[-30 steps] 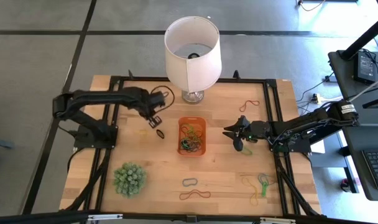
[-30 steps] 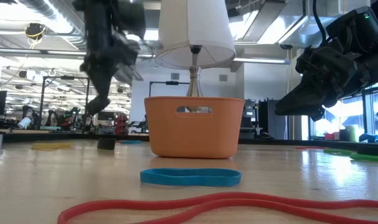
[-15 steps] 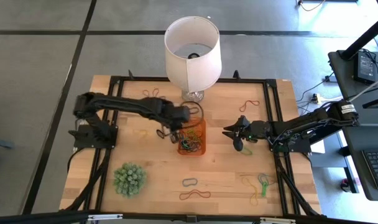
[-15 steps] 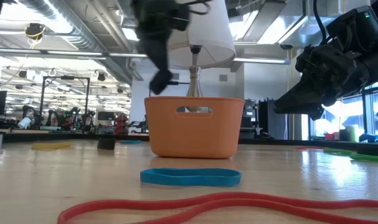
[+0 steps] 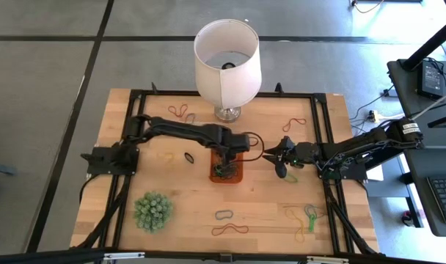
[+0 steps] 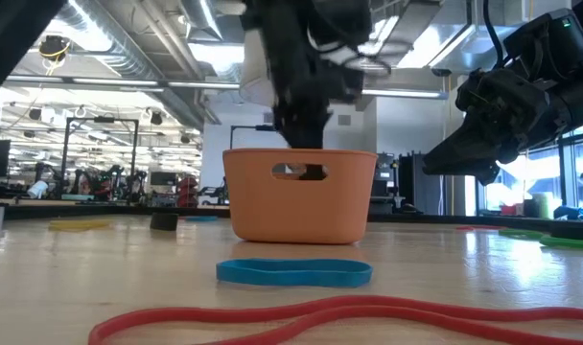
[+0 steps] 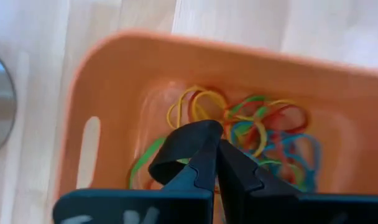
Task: Pick and place rubber bands into bin
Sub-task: Put the black rubber band into the orange bin
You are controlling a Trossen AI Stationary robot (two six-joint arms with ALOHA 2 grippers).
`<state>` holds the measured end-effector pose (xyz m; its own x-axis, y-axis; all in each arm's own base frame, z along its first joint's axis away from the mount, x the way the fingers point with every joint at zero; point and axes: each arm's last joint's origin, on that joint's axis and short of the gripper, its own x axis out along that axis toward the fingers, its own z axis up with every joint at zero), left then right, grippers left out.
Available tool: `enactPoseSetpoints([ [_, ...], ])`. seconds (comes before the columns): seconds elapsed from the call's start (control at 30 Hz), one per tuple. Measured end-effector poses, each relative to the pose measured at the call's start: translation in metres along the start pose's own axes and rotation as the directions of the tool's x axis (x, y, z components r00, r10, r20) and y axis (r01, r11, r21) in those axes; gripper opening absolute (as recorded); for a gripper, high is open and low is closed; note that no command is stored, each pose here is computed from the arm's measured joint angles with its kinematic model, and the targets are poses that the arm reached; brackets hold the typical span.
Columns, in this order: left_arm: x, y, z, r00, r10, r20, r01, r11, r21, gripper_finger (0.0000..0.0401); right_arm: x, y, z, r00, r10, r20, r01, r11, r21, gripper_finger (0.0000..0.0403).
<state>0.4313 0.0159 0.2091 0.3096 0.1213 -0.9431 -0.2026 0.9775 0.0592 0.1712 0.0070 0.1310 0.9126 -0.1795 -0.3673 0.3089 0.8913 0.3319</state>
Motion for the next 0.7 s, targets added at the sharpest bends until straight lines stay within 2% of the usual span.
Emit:
enactPoseSetpoints([
  [0.2, 0.029, 0.013, -0.001, 0.998, 0.027, -0.062, -0.029, 0.999, -0.022, 0.0002, 0.000, 0.000, 0.000, 1.000, 0.000, 0.000, 0.000, 1.000, 0.001, 0.0131],
  [0.33, 0.033, 0.018, -0.001, 0.997, 0.019, -0.071, -0.022, 0.999, -0.035, 0.0009, 0.000, 0.000, 0.000, 1.000, 0.000, 0.000, 0.000, 1.000, 0.000, 0.0131],
  [0.43, 0.033, 0.016, 0.001, 0.998, -0.012, -0.058, 0.009, 0.999, -0.037, 0.0028, 0.000, 0.000, 0.000, 1.000, 0.000, 0.000, 0.000, 1.000, -0.001, 0.0131],
  [0.7, 0.033, 0.013, 0.003, 1.000, -0.018, -0.026, 0.017, 0.999, -0.032, 0.0101, 0.000, 0.000, 0.000, 1.000, 0.000, 0.000, 0.000, 1.000, -0.002, 0.0131],
])
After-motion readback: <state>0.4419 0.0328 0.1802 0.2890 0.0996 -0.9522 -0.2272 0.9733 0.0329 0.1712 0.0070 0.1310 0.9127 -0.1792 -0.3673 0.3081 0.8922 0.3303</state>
